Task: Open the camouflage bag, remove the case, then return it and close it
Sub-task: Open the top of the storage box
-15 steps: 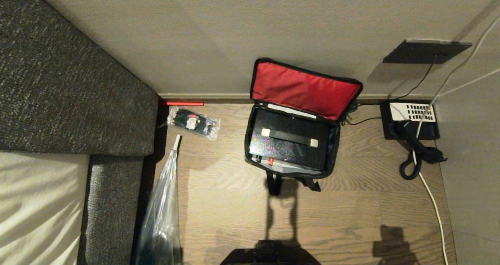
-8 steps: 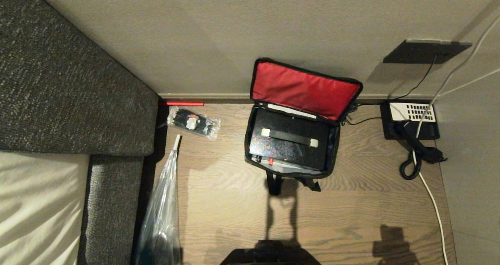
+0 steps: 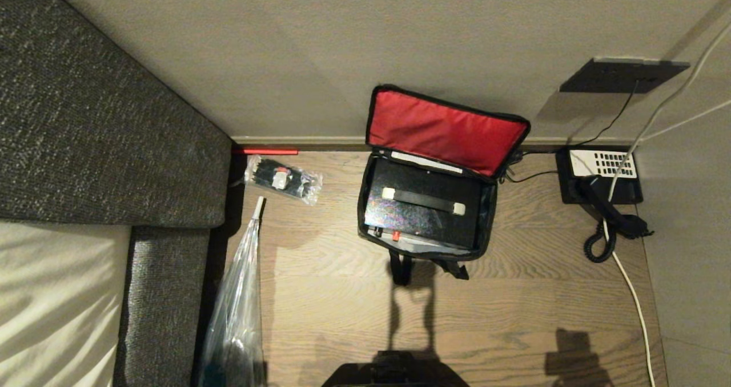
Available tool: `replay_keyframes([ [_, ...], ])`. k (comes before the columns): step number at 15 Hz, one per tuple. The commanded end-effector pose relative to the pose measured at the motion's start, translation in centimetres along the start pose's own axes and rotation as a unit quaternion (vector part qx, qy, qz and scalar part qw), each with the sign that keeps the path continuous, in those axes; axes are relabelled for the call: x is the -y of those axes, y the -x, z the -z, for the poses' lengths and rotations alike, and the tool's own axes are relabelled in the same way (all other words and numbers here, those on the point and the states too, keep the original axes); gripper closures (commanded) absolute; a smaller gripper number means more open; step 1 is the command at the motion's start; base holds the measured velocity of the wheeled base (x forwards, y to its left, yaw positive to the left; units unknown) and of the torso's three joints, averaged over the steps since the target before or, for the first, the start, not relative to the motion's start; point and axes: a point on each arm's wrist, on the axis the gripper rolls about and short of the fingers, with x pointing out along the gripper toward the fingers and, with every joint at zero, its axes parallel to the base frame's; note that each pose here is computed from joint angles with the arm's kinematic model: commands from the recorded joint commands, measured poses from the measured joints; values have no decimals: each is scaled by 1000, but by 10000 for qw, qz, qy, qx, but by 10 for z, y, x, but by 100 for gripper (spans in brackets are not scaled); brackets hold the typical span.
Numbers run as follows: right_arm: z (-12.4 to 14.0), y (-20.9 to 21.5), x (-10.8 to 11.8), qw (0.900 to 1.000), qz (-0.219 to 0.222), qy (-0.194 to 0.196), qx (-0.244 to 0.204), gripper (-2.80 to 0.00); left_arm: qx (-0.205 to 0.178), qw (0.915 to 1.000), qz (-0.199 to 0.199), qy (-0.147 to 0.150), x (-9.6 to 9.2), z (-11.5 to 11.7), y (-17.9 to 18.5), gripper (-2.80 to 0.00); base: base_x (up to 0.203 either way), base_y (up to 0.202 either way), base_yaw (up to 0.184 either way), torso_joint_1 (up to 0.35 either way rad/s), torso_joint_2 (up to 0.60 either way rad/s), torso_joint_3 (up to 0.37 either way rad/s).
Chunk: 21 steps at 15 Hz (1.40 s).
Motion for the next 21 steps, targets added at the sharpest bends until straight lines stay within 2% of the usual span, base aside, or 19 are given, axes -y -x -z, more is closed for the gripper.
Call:
replay_keyframes([
  [1, 0, 0, 0, 10000, 3, -2, -23, 0, 1, 10000, -1, 1, 0, 0, 0, 0, 0, 0, 0, 0, 0, 0],
  [19, 0, 0, 0, 10000, -4, 33, -72, 0, 1, 10000, -1, 1, 0, 0, 0, 0, 0, 0, 0, 0, 0, 0],
  [21, -15, 5, 0, 9999, -1, 17, 118, 0, 1, 10000, -1, 1, 0, 0, 0, 0, 0, 0, 0, 0, 0, 0],
])
